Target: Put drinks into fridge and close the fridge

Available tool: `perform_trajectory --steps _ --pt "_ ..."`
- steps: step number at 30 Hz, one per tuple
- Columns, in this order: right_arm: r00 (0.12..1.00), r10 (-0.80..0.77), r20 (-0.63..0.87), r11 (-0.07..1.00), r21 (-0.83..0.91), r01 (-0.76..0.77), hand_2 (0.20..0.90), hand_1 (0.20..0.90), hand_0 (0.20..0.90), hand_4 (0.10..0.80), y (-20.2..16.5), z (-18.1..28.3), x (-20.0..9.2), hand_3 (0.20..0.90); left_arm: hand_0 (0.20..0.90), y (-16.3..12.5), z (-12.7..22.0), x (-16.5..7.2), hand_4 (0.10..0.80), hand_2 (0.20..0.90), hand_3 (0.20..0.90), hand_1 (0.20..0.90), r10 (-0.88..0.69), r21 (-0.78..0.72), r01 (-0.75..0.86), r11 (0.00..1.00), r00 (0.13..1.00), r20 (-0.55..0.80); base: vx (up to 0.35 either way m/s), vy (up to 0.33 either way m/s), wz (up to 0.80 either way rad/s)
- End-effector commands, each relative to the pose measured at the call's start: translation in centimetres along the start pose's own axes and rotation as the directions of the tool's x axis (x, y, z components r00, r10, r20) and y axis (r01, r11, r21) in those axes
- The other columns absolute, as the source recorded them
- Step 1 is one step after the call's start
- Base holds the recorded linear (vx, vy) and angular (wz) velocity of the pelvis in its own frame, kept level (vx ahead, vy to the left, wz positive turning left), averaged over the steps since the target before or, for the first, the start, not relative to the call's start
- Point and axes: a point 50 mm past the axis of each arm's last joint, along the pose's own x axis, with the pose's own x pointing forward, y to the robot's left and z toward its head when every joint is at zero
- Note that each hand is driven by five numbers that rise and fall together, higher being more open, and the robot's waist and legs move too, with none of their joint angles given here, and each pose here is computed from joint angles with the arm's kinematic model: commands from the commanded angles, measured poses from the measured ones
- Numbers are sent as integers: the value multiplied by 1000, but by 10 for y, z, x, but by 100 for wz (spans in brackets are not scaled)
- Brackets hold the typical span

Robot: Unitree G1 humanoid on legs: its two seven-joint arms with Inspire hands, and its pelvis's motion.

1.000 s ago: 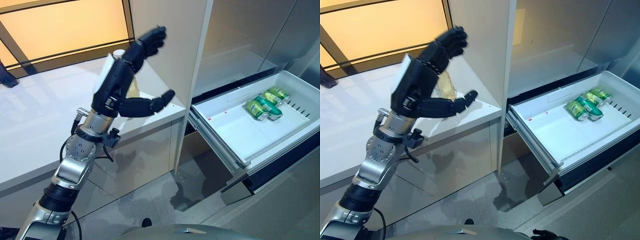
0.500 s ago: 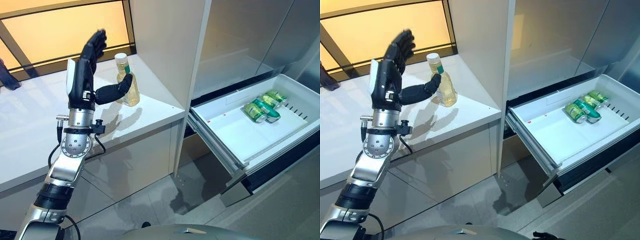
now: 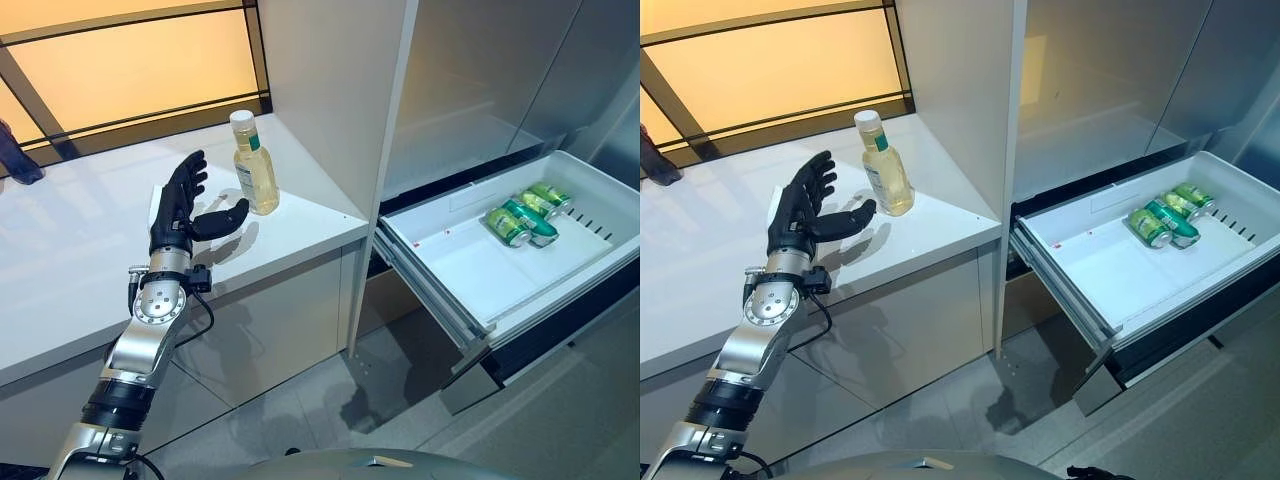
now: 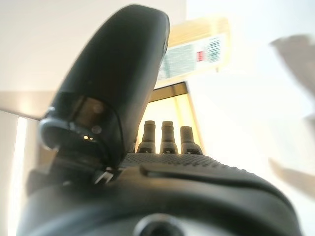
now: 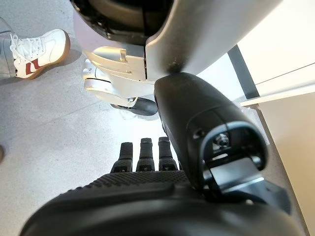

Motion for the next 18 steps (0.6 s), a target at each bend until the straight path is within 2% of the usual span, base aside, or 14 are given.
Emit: perform_trajectory --steps 1,10,18 --pt "998 53 21 998 -16 -53 900 900 900 800 18 14 2 900 900 8 58 29 800 900 900 900 68 -108 -45 993 973 222 0 0 0" --pt "999 52 13 998 -34 -52 900 900 900 800 18 15 2 900 900 -1 49 36 800 900 900 900 29 -235 5 972 990 140 9 3 -3" --pt "999 54 7 997 -55 -53 900 900 900 800 17 17 2 900 900 -6 56 43 800 900 900 900 14 -306 32 952 989 147 0 0 0"
